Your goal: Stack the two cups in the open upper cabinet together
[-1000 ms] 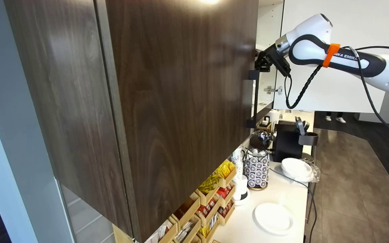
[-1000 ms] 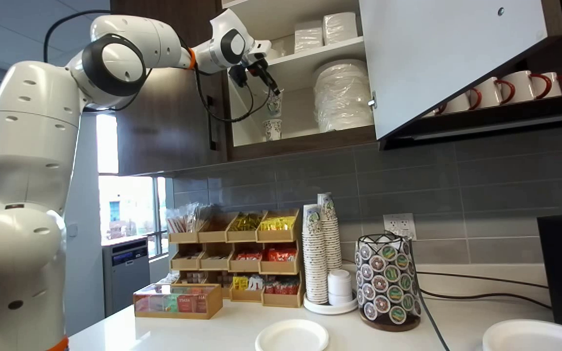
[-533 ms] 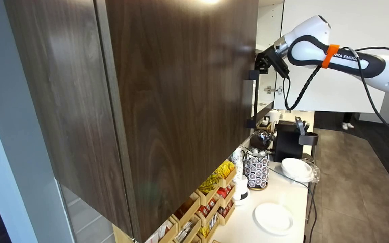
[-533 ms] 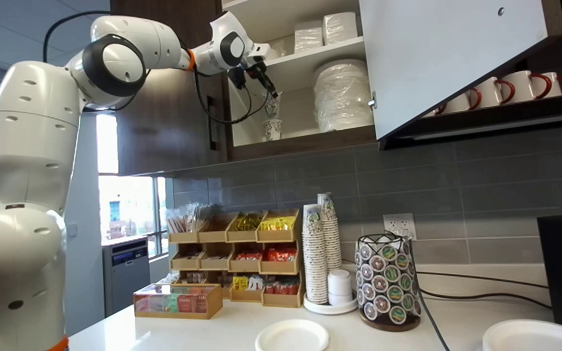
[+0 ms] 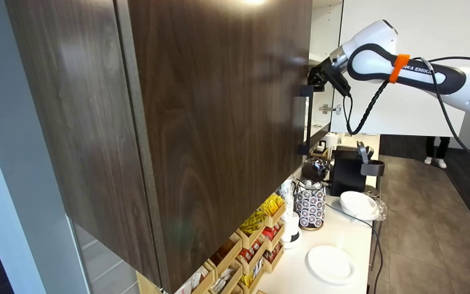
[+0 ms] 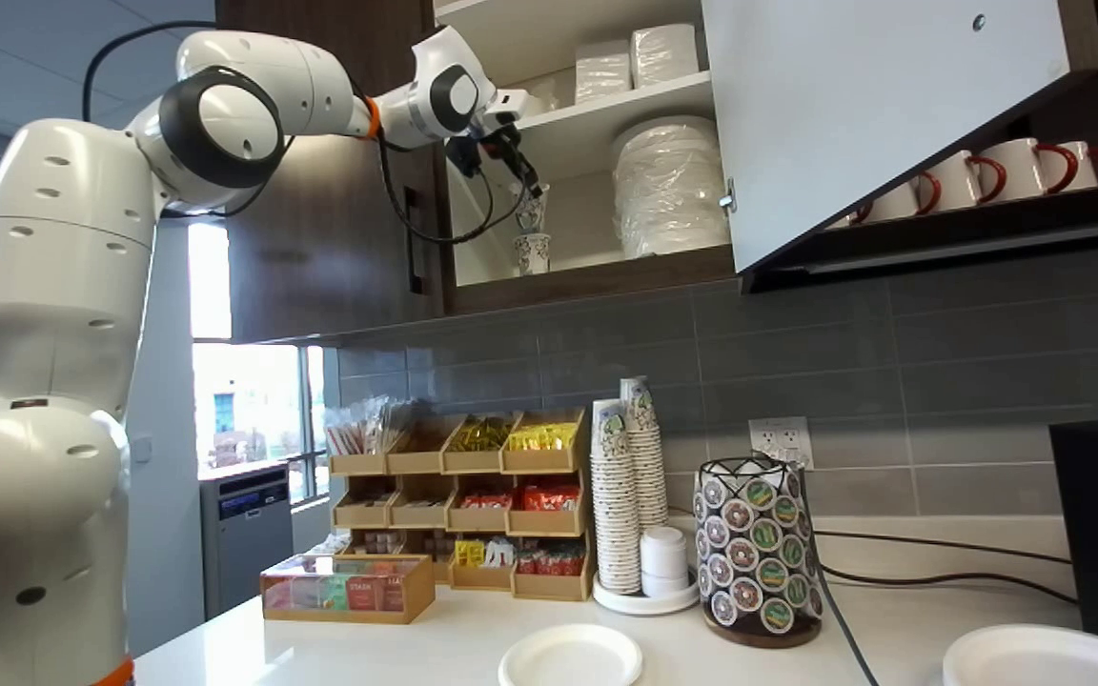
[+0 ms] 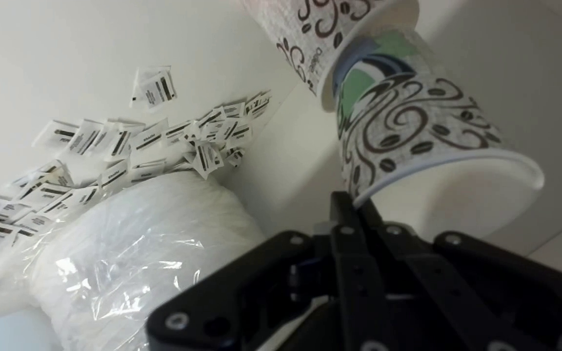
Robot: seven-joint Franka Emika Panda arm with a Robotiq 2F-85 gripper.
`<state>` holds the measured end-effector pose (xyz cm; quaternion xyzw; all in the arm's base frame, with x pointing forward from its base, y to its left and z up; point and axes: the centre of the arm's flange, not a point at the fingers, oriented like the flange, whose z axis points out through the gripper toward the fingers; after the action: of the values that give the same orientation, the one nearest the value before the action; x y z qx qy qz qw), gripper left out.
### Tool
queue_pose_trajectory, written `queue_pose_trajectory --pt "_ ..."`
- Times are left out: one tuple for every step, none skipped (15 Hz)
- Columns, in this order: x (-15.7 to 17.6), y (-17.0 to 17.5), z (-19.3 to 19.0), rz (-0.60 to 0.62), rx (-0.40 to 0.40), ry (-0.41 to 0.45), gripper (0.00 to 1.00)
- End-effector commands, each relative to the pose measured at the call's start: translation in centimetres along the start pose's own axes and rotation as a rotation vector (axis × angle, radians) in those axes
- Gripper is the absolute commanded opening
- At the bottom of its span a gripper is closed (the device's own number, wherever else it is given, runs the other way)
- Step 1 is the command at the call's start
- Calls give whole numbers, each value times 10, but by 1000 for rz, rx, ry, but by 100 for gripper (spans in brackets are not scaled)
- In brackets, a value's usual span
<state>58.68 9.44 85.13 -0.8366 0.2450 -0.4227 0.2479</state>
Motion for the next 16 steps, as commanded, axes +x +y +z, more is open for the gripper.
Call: queue_pose_trajectory --pt "-7 4 -9 -72 -49 -49 1" --pt "-7 4 -10 -100 -65 -60 1" --pt "-8 4 -10 -130 -83 -72 1" --pt "-9 4 -11 -157 -98 -79 1" --pt "-10 4 -12 -181 -110 -88 1" --pt "-11 4 -12 -205 -122 -94 1" --pt "-11 3 -13 -227 -134 -99 1" --pt "-12 2 -13 -247 -142 -101 1" --pt "-14 0 -12 -268 -153 -100 1" --pt "-16 -2 -10 -286 -164 -98 1" --pt "-18 -3 -9 -304 -170 -93 1" --pt "-21 -5 -6 -314 -177 -88 1" --pt "-23 -8 -3 -318 -179 -88 1" --pt "-27 -10 -1 -324 -183 -87 1" --pt "-30 -12 2 -332 -184 -91 1" --pt "-34 -14 5 -336 -182 -97 1"
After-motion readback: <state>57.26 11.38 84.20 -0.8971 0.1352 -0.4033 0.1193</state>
